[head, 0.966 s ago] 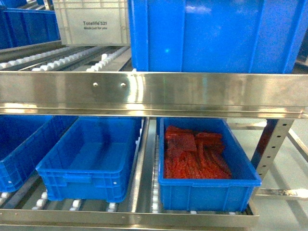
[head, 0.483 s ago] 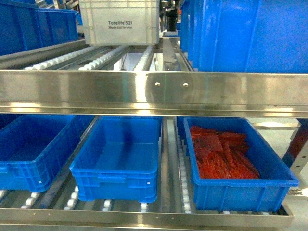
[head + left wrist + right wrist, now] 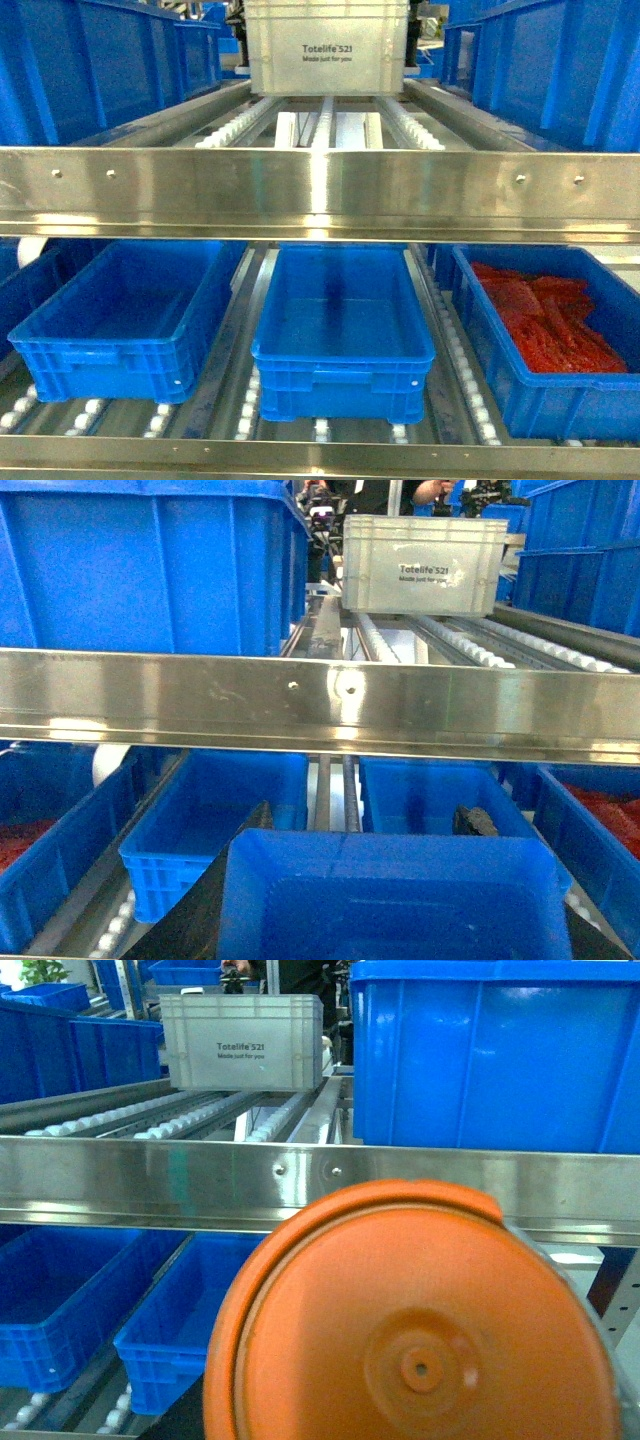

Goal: Sort blue parts and orange caps into right shelf containers

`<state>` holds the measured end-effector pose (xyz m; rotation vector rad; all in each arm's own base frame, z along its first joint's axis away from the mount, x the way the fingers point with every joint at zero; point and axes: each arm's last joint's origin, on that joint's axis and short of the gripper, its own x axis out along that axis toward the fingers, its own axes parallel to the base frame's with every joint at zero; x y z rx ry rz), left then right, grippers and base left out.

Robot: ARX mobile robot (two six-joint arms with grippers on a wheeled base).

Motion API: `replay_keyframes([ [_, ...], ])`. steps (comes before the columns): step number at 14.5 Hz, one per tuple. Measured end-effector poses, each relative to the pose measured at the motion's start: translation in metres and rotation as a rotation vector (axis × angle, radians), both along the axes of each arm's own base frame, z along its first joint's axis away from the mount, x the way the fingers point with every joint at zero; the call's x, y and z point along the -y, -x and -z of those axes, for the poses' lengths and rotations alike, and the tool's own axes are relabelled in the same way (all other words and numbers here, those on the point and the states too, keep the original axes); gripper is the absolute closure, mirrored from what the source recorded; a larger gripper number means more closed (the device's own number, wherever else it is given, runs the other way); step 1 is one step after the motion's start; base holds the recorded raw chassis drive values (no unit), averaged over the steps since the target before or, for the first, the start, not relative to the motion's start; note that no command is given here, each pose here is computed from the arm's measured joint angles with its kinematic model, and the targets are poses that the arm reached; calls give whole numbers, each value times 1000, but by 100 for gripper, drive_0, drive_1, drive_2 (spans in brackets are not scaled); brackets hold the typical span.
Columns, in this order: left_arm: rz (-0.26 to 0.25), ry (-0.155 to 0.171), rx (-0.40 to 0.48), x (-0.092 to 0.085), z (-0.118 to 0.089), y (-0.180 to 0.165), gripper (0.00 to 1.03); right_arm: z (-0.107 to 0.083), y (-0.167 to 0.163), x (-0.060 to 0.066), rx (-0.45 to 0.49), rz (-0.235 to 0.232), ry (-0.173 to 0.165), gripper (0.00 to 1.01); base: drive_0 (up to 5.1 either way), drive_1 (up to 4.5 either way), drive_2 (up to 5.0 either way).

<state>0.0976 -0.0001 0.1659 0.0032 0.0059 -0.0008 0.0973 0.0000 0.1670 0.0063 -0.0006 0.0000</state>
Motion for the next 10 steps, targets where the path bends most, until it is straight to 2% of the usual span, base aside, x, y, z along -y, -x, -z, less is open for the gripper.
replay_keyframes([
  [10,-1,0,0,0,0,0,61,0,0,0,0,0,0,55,-493,253,253],
])
